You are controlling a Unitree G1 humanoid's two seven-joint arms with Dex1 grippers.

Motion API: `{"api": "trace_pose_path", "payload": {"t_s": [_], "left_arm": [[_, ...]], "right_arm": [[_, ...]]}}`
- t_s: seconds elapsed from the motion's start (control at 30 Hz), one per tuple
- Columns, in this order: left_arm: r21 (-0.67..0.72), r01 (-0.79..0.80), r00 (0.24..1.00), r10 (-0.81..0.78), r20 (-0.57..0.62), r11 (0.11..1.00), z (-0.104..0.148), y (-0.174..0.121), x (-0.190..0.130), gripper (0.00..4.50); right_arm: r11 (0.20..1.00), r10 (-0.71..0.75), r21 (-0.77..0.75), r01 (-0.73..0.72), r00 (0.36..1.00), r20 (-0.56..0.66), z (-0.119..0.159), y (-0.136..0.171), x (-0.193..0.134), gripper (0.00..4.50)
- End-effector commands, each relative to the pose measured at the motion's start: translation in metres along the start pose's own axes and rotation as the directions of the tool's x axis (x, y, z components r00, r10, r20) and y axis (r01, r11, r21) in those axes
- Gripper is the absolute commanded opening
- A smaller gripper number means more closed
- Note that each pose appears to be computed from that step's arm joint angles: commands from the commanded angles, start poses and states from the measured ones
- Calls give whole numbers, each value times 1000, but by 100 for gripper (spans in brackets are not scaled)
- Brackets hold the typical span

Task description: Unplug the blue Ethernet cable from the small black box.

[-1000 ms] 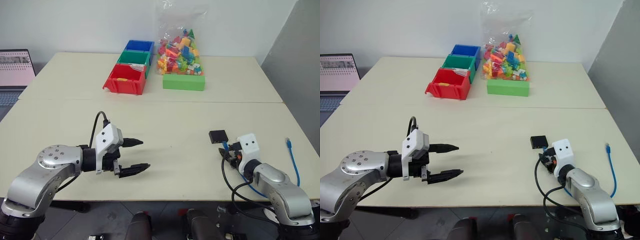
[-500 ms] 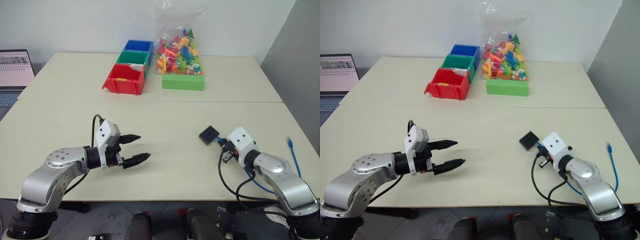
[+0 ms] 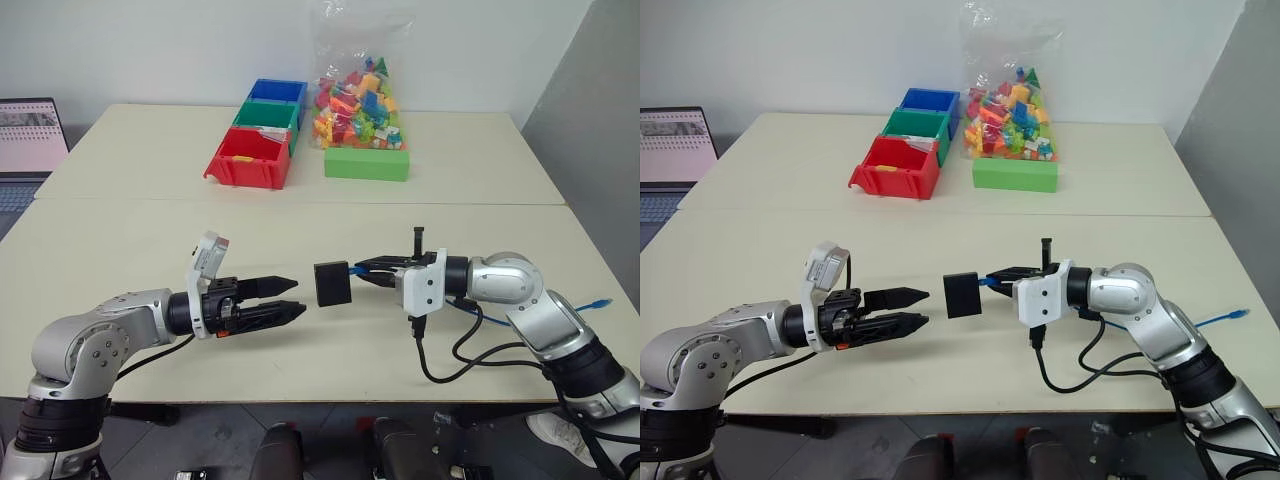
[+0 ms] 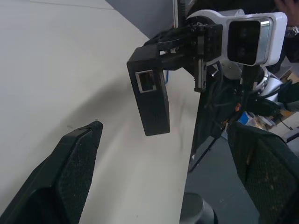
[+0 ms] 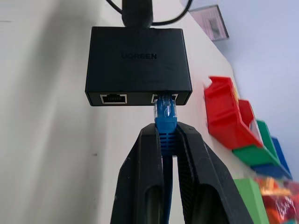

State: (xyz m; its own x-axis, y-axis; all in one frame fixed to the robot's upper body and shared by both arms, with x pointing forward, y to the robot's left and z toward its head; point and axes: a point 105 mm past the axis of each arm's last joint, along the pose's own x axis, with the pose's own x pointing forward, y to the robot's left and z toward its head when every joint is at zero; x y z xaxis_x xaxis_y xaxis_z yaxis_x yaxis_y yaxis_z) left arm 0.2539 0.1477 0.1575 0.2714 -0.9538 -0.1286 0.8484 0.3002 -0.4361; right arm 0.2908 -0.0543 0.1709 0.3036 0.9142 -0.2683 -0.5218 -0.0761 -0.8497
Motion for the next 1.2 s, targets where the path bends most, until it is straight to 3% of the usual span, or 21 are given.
{"api": "trace_pose_path", "payload": {"t_s": [0.03,0.47,0.57,0.87,1.03,1.2], "left_arm": [[21,38,999,-38,-9,999,5,-8,6,450],[-19,37,998,-36,41,999,6,-3,19,450],[-25,46,998,-45,50,999,7,-4,21,412],[-45,53,997,-51,55,998,4,-5,22,191],[-48,37,998,-34,55,998,3,-2,22,96],[-47,8,999,-6,48,999,1,4,21,79]], "right_arm": [[996,25,-90,-19,998,56,14,-7,5,13],[991,45,-130,-33,995,90,26,-11,17,13],[991,42,-131,-29,995,94,27,-12,19,13],[989,35,-146,-21,995,92,27,-15,20,13],[987,32,-158,-16,995,98,29,-16,21,13],[982,37,-187,-19,995,95,30,-15,22,13]]}}
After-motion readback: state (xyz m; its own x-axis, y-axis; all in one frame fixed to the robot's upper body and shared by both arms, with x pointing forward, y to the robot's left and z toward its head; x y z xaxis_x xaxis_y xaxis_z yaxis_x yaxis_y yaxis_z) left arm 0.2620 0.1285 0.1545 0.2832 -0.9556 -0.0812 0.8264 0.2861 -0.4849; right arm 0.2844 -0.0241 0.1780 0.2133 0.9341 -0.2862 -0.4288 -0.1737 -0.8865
